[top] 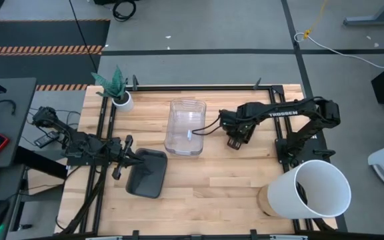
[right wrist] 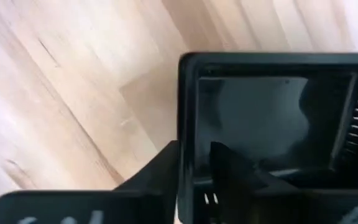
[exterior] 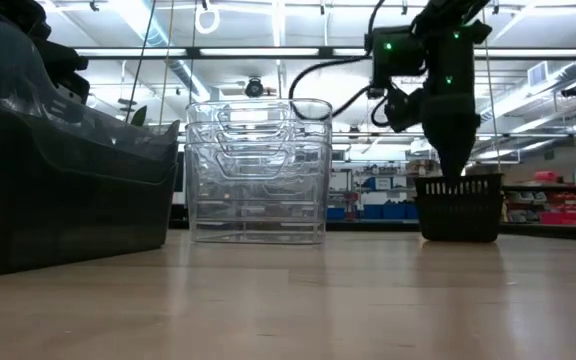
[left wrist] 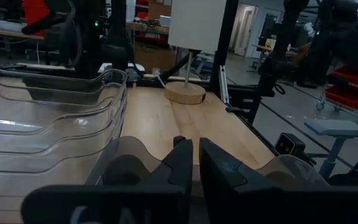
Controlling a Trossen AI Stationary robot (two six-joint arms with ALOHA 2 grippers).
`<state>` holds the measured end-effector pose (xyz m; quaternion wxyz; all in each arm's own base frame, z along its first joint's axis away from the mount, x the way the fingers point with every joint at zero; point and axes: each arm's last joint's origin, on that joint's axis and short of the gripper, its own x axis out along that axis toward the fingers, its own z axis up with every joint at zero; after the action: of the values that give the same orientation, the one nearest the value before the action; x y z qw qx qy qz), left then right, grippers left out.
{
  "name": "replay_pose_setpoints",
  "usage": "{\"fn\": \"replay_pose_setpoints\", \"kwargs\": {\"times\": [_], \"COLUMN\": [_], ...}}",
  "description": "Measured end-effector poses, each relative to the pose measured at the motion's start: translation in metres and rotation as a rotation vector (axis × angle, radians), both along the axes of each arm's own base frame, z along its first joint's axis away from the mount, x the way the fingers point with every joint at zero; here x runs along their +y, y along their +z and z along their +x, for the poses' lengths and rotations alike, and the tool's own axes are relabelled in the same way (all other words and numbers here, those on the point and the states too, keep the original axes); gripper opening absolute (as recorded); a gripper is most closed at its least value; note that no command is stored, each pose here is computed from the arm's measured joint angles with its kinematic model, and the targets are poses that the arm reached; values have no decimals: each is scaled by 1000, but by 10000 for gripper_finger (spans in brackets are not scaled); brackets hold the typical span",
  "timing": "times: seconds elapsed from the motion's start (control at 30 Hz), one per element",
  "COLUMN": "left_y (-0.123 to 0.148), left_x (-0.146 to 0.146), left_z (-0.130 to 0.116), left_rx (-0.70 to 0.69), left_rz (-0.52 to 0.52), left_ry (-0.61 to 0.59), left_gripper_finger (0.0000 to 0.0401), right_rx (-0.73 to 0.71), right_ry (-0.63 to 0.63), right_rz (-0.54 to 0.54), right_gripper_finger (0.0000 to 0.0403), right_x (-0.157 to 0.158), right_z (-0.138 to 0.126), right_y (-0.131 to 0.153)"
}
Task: Stack baskets by color
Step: Stack the black basket on the black bin, then return to Home Position
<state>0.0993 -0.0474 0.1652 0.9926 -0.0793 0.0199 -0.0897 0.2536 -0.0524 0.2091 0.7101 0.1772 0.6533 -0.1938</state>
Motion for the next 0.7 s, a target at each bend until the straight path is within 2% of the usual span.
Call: {"fn": "replay_pose_setpoints", "kwargs": {"times": [0.2,0.33,0.5,0.57,0.7], "left_y": [0,0,0,0,0], "left_x": [0,0,0,0,0], "left_z": [0,0,0,0,0], "left_rx": [0,0,0,0,0], "left_rz": [0,0,0,0,0], "left_ry": [0,0,0,0,0], "left_gripper_finger": [26,27,35,35,30], "right_rx": [-52,-103,-183,-255,-407], "right_ry": [-1,5,9,22,44], "right_rz": [-15,-38,-150,-206,-239], "right_gripper_finger": [149,171,181,180,181], "right_x": [0,3,11,17,27], "right_z": [0,-7,-19,-24,-40], "right_y": [28,42,62,68,65]}}
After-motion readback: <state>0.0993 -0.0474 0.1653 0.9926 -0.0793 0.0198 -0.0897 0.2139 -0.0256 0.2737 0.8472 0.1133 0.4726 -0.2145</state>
